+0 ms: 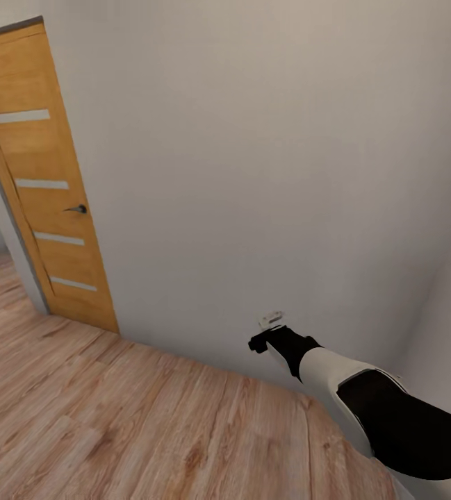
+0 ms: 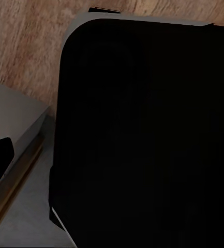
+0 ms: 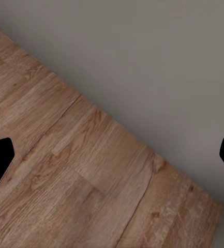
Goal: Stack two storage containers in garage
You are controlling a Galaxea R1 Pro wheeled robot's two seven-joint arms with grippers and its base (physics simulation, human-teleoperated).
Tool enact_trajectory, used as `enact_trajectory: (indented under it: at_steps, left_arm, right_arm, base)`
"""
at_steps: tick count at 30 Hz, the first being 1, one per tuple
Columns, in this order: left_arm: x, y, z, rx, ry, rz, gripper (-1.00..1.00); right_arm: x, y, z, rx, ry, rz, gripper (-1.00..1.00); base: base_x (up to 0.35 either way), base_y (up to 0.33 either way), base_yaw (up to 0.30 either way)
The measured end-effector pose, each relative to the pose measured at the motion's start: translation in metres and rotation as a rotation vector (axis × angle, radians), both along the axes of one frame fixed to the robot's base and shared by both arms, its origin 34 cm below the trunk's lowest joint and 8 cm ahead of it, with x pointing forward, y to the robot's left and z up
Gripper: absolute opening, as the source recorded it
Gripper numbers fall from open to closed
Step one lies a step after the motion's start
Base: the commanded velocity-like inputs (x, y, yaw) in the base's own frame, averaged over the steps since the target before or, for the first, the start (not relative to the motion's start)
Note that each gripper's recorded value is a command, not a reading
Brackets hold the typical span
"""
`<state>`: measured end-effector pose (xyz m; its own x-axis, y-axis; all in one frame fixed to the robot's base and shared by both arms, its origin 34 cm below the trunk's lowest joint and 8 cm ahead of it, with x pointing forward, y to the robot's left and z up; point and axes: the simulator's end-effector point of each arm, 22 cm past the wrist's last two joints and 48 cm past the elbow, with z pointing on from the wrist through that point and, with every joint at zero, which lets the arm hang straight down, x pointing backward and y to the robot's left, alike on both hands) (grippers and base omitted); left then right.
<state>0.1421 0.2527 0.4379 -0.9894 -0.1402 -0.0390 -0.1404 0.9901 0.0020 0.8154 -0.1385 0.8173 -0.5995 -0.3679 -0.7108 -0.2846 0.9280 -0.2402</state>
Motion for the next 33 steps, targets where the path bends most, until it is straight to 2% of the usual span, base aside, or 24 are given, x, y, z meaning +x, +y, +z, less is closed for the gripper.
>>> enact_trajectory:
  at_steps: [10,27,33]
  left_arm:
    - [0.0,-0.001,0.0,-0.001,0.0,0.0,1.0]
    - [0.0,0.001,0.0,0.002,0.0,0.0,1.0]
    - [0.0,0.001,0.0,0.002,0.0,0.009,1.0]
  right_arm:
    - [0.0,-0.001,0.0,-0.002,0.0,-0.002,1.0]
    - [-0.001,-0.001,0.0,-0.004,0.001,-0.003,1.0]
    - [-0.011,-0.008,-0.016,-0.014,0.042,-0.01,1.0]
  base:
    - [0.017,0.0,0.235]
    - [0.299,0.0,0.005]
    - [0.31,0.0,0.006]
